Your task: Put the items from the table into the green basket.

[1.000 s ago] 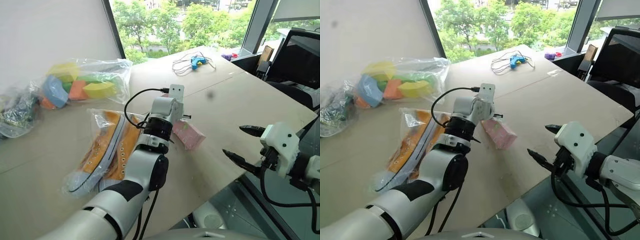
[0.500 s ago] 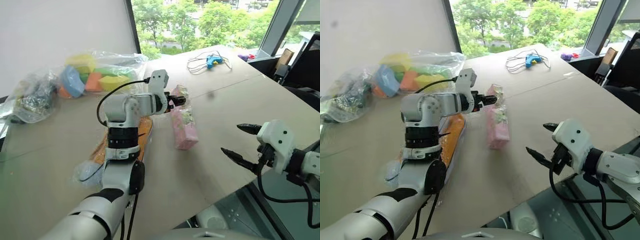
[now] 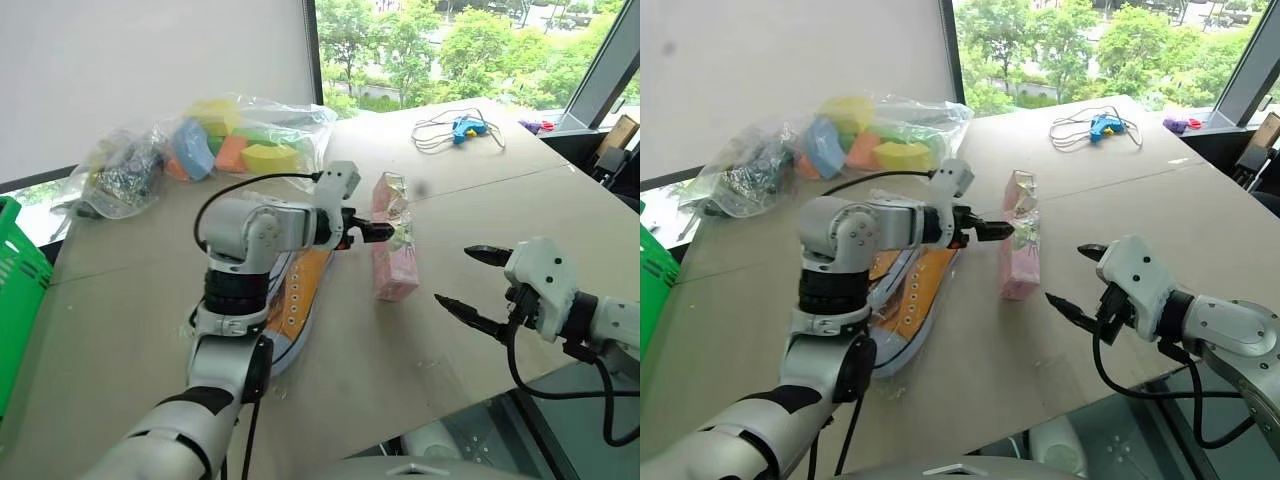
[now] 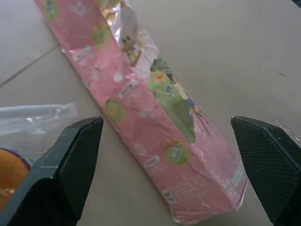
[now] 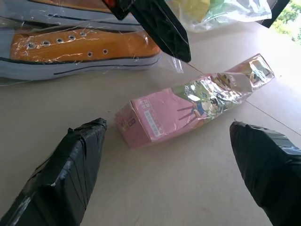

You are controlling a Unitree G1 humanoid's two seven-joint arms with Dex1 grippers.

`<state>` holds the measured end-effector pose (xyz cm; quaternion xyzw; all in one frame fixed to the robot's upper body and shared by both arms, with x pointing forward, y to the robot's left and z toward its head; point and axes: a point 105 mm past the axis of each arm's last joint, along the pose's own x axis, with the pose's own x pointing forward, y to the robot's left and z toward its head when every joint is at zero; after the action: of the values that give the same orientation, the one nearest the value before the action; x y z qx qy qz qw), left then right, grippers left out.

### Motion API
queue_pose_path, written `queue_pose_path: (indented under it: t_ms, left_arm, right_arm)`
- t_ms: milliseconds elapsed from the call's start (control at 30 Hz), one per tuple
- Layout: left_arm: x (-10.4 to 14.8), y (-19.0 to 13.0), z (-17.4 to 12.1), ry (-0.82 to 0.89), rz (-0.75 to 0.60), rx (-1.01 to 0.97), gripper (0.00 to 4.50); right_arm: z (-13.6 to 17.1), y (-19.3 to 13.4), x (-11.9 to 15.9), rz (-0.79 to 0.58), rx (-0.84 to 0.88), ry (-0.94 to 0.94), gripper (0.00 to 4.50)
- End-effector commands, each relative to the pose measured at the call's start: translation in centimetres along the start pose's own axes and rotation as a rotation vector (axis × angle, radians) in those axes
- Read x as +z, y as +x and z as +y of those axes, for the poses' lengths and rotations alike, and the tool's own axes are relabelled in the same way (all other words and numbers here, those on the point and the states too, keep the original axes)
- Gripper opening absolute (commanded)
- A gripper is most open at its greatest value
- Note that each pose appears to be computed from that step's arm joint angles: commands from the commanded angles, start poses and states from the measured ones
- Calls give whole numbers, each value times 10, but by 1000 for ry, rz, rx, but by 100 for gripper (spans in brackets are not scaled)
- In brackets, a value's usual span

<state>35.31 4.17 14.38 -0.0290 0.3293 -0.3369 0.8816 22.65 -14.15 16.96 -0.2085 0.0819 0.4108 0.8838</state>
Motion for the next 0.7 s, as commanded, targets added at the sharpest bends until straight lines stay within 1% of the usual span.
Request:
queue_pose_path:
  t_ms: [33,200,333,400,467,600,667,700]
  left_arm:
    - [5,11,-4,45,11,59,447]
    - [3,30,-21,109,61,51,447]
    - [7,34,-29,129,72,29,447]
    - [-4,38,-17,138,134,90,447]
    - [-13,37,4,155,173,171,447]
    - [-21,21,43,230,197,302,447]
    - [-22,11,51,245,201,305,447]
    - [-19,7,45,245,190,264,447]
  right_arm:
    - [-1,-5,8,-15,-15,-33,450]
    - [1,-6,8,-11,-21,-30,450]
    - [2,-8,8,-8,-31,-29,450]
    - [2,-10,8,-3,-39,-29,450]
    - [2,-10,8,-2,-44,-28,450]
    - [4,-11,7,-4,-53,-22,450]
    - [5,-10,6,-6,-53,-20,450]
    - [4,-9,6,-8,-53,-20,450]
